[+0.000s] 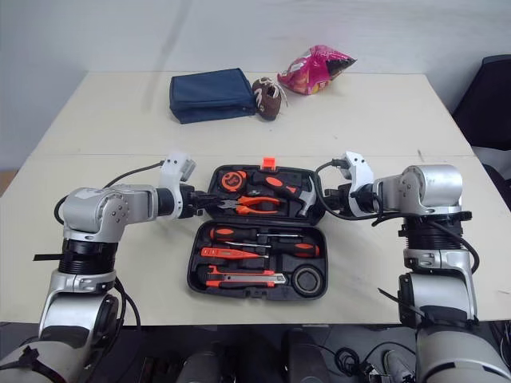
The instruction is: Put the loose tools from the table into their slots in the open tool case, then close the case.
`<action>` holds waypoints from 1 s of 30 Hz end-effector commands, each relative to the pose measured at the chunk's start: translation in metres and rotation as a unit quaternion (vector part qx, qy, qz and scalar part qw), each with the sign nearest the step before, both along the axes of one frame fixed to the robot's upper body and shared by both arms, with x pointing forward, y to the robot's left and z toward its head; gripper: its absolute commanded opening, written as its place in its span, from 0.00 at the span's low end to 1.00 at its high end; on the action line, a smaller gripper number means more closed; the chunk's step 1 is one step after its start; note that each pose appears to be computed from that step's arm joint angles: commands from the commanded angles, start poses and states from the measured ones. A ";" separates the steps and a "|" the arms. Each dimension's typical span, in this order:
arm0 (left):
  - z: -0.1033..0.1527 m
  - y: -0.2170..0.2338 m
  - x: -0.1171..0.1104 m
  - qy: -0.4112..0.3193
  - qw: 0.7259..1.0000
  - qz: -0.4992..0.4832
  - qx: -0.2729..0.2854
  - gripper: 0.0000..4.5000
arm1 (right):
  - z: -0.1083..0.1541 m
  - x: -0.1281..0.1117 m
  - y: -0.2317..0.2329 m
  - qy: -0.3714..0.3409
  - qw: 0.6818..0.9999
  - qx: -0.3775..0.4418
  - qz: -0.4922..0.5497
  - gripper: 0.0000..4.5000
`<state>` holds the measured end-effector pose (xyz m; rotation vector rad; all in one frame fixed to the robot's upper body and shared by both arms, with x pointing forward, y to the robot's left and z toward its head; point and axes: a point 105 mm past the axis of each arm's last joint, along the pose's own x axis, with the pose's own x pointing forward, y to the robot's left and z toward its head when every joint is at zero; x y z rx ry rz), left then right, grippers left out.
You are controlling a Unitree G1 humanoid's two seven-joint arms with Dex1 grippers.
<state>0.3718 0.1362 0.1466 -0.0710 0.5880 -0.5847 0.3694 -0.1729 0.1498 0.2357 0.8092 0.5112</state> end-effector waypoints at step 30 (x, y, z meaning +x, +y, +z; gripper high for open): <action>0.001 0.054 -0.028 -0.516 0.835 -0.056 0.181 0.00 | -0.030 -0.028 -0.019 -0.614 0.690 -0.329 0.195 0.00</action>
